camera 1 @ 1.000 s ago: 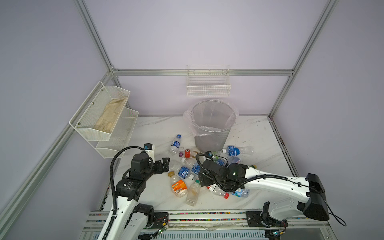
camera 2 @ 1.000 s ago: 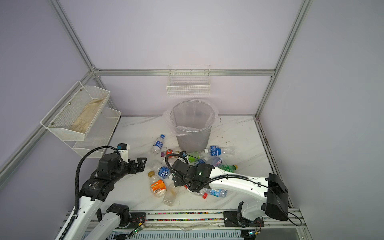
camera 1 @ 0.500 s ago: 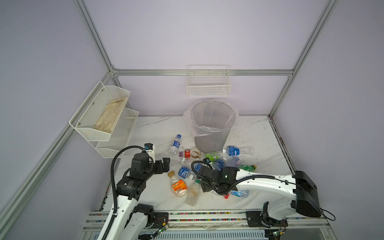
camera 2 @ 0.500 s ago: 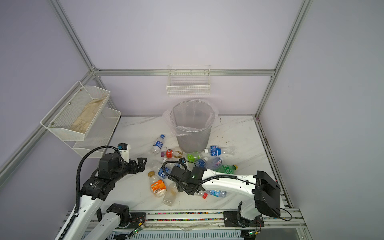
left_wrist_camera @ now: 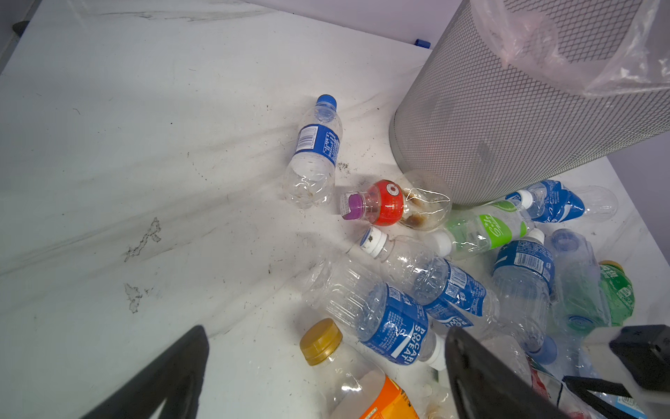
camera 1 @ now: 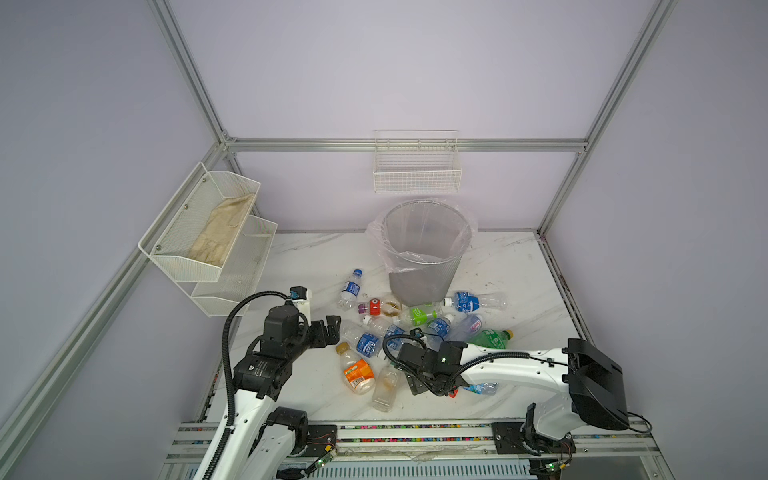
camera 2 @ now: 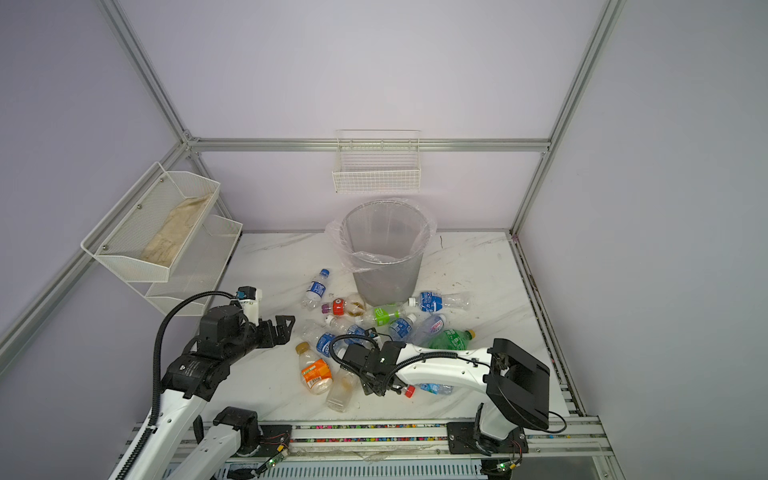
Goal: Throw the plastic bottles in the bin
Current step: 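Close the right gripper on the red-labelled bottle and lift it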
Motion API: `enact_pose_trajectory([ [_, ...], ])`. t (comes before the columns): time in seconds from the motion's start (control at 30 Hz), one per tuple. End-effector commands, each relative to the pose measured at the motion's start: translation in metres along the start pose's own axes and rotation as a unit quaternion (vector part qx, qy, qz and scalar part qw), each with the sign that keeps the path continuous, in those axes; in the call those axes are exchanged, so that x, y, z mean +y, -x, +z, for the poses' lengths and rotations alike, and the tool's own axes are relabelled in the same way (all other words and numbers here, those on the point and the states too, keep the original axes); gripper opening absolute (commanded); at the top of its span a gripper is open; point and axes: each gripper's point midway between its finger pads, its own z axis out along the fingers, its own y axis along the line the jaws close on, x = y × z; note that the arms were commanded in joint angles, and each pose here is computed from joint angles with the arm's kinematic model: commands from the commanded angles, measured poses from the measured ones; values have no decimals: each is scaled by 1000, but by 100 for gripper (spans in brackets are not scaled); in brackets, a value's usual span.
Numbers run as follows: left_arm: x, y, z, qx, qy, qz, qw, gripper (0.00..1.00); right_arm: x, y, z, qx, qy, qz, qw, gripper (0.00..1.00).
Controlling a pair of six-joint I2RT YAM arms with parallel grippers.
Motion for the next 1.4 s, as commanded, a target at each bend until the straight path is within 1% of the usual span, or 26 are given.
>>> enact_pose_trajectory([
  [0.0, -8, 10, -5, -13, -15, 2, 1000, 100, -1, -5, 5, 4, -5, 12, 1000, 83],
  [0.27, -7, 10, -5, -12, -12, 2, 1000, 100, -4, -15, 19, 18, -15, 6, 1000, 84],
  [0.43, -8, 10, -5, -14, -12, 3, 1000, 100, -4, -17, 23, 21, -17, 6, 1000, 81],
  [0.53, -7, 10, -5, -14, -11, 2, 1000, 100, -4, -19, 25, 23, -16, 7, 1000, 76],
  [0.8, -8, 9, -6, -13, -12, 4, 1000, 100, -6, -15, 21, 16, -20, 8, 1000, 56],
  [0.97, -8, 10, -6, -14, -10, 5, 1000, 100, -4, -3, 6, -6, -13, 15, 1000, 44],
  [1.1, -8, 9, -6, -14, -10, 5, 1000, 100, -1, 9, -9, -29, 5, 21, 999, 38],
  [1.23, -8, 9, -6, -13, -10, 6, 1000, 100, 5, 24, -34, -61, 26, 24, 998, 37],
  [1.37, -8, 9, -6, -14, -9, 6, 1000, 100, 14, 42, -71, -104, 55, 28, 993, 37],
])
